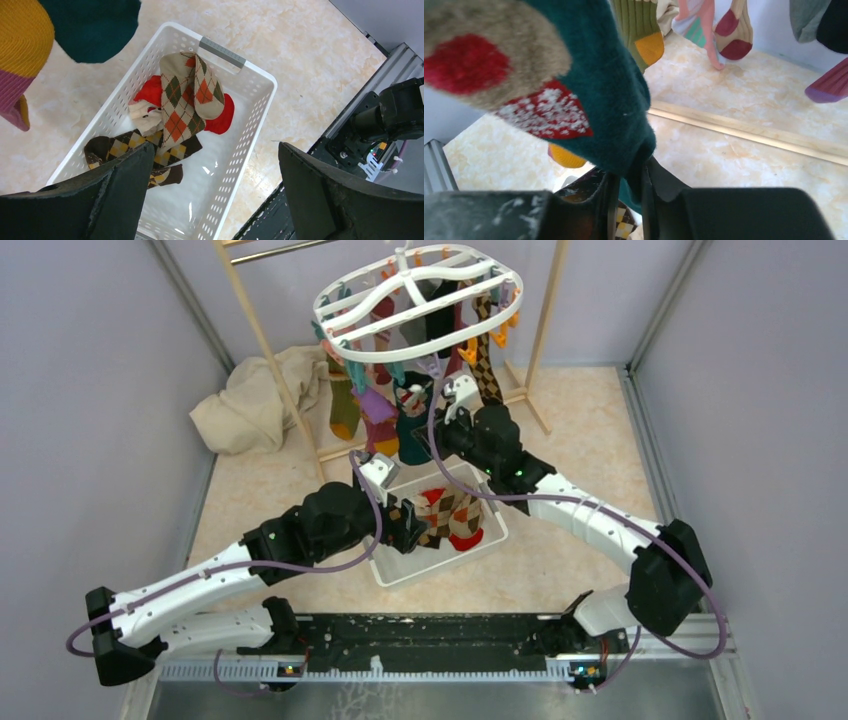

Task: Remove the socks clipped to the hanger
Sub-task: Remove the sock from the hanger.

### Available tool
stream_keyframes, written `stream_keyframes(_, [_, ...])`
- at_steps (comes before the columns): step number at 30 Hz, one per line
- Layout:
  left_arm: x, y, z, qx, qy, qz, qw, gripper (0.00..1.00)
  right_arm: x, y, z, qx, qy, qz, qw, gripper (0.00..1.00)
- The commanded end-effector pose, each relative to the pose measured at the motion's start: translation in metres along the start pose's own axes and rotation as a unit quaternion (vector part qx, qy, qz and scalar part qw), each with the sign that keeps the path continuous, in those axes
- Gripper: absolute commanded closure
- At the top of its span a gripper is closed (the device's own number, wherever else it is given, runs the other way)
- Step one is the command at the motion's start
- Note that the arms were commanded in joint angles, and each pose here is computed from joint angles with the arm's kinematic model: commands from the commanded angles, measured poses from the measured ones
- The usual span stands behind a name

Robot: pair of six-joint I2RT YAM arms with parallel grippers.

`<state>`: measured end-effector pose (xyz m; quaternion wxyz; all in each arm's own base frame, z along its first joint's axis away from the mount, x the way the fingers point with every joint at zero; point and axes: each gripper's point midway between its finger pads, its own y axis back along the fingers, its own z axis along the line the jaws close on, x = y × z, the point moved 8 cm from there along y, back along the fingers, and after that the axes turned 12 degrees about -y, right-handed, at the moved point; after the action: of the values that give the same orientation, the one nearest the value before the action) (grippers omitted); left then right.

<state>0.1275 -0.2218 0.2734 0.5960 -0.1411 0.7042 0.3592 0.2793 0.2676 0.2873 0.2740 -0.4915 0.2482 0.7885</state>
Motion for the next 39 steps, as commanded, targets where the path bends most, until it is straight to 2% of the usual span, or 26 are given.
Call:
stream_keyframes(1, [0.0,0.0,0.0,-0.002,0.004,-0.005,1.0,0.01,-0.044,0.022,0.021,-0.042,0.01,-0.067,0.997,0.86])
stream_keyframes(3, [0.0,0.0,0.0,0.0,0.004,-0.005,1.0,0.01,-0.047,0.027,0.023,-0.046,0.011,-0.069,0.997,1.0])
stream_keyframes(13, [0.003,0.0,0.001,-0.002,0.005,-0.009,1.0,0.01,-0.062,0.061,0.035,-0.05,0.007,-0.068,0.996,1.0])
stream_keyframes(23, [-0.002,-0.004,-0.002,0.011,0.003,-0.026,1.0,0.01,-0.064,0.093,0.044,-0.058,0.007,-0.022,0.998,1.0])
stream_keyframes(32, [-0.01,-0.005,-0.008,0.046,-0.004,-0.09,0.995,0.01,-0.058,0.102,0.062,-0.131,-0.02,0.021,0.991,1.0])
stream_keyframes(39, [-0.011,-0.005,-0.002,0.029,-0.013,-0.158,0.987,0.01,-0.054,0.101,0.066,-0.16,-0.037,0.041,0.986,1.0])
